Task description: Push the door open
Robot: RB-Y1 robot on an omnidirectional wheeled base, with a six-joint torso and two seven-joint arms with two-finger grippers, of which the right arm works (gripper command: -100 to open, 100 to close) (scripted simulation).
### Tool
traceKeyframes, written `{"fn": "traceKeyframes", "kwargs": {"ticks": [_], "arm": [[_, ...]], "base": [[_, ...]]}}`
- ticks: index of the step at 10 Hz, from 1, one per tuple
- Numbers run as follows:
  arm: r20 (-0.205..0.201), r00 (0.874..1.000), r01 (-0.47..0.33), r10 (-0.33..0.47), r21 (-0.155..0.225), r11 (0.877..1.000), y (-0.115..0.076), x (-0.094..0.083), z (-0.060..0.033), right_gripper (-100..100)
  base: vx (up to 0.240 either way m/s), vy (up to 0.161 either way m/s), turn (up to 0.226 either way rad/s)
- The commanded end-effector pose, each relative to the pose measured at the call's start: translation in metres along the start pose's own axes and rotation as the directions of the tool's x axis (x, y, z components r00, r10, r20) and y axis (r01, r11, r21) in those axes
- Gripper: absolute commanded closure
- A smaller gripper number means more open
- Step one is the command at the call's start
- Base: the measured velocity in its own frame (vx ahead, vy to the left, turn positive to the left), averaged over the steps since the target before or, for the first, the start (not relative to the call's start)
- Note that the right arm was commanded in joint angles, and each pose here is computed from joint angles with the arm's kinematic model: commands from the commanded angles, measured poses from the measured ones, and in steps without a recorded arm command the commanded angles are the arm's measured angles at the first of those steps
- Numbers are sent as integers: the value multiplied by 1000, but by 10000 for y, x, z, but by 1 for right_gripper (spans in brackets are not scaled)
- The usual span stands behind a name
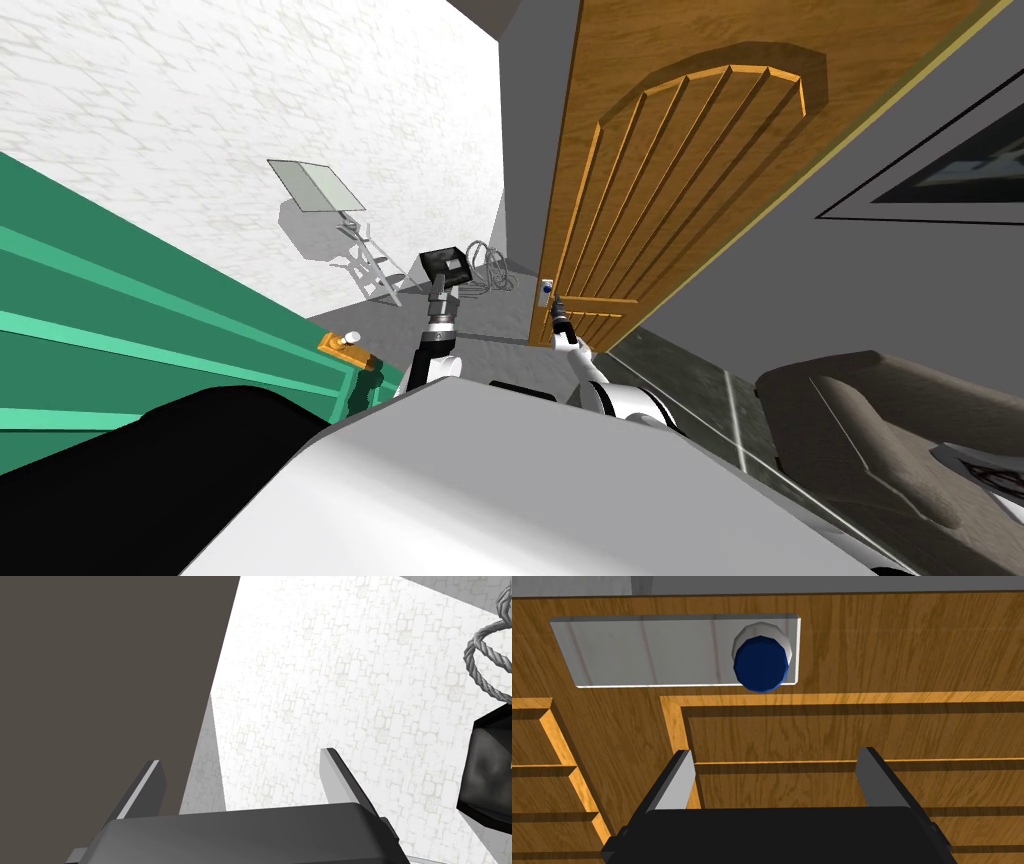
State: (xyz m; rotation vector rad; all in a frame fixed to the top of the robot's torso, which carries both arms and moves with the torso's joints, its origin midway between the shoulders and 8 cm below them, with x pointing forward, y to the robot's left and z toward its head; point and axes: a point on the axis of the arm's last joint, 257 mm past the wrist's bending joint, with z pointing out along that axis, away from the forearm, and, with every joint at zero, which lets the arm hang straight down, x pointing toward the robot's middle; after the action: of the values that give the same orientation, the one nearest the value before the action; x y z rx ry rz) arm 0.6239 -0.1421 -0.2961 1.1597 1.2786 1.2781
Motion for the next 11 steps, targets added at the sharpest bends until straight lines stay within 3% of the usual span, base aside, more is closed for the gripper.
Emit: {"fn": "traceKeyframes", "kwargs": {"ticks": [1, 8, 9, 11], "arm": [[-1, 1000, -2, 2, 2, 1000, -1, 19, 0, -100], [-1, 1000, -2, 2, 2, 1000, -1, 19, 0, -100], [14, 1000, 24, -24, -1, 1000, 14, -171, 13, -100], [29, 998, 49, -49, -3, 999, 33, -354, 22, -100]], "base": [[0, 0, 0], [1, 1, 3], [40, -45, -15], [59, -63, -19]]}}
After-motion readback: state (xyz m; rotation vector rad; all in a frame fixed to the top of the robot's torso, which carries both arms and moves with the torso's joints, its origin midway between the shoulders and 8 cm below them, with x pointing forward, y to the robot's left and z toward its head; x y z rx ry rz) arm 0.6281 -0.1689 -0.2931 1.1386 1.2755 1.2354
